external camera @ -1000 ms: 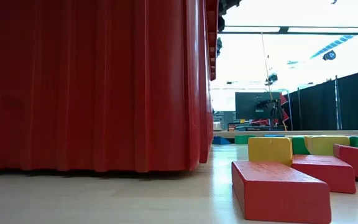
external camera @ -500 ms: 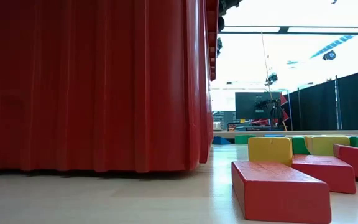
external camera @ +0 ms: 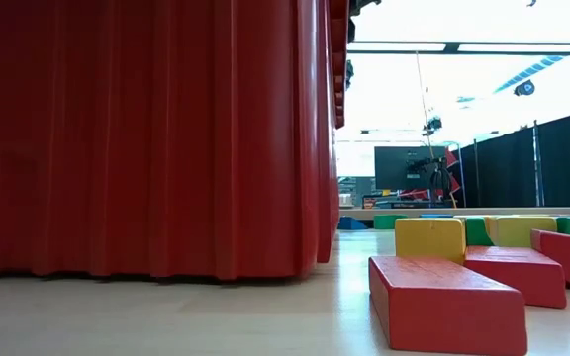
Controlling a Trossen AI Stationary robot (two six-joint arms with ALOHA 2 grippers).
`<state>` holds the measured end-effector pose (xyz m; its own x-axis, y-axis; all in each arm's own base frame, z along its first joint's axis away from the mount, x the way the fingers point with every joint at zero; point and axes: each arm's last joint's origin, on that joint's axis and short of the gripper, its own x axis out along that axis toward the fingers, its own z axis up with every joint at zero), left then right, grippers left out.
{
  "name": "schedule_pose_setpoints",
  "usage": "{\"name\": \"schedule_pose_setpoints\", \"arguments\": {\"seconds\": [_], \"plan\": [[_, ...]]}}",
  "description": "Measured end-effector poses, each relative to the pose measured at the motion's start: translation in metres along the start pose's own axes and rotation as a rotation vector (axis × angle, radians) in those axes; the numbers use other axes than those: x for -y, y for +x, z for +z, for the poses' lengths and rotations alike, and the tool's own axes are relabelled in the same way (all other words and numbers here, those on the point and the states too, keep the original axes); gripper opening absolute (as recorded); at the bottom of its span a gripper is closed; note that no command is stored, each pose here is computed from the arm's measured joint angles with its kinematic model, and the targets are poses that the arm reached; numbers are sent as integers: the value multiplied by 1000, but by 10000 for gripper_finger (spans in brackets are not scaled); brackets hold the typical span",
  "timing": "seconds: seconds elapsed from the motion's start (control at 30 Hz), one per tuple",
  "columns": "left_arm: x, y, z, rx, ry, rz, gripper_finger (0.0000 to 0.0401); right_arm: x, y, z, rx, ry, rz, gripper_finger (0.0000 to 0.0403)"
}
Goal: Sort blocks
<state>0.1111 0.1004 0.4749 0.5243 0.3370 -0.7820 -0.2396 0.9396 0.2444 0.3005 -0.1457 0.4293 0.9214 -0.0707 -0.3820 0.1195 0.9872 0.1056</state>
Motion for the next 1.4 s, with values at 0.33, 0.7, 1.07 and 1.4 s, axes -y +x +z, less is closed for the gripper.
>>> {"name": "schedule_pose_setpoints", "arguments": {"seconds": [0.33,0.7,1.07,1.4], "plan": [[0,-25,5,81,38,53,0,-23,-8,12,39,-16,50,0],[1,-28,9,127,43,17,0,-56,-28,30,11,-8,125,0],[0,-13,8,90,44,-37,0,-68,-24,23,-56,4,153,0],[0,-9,6,76,34,-47,0,-67,-22,20,-71,8,156,0]]}}
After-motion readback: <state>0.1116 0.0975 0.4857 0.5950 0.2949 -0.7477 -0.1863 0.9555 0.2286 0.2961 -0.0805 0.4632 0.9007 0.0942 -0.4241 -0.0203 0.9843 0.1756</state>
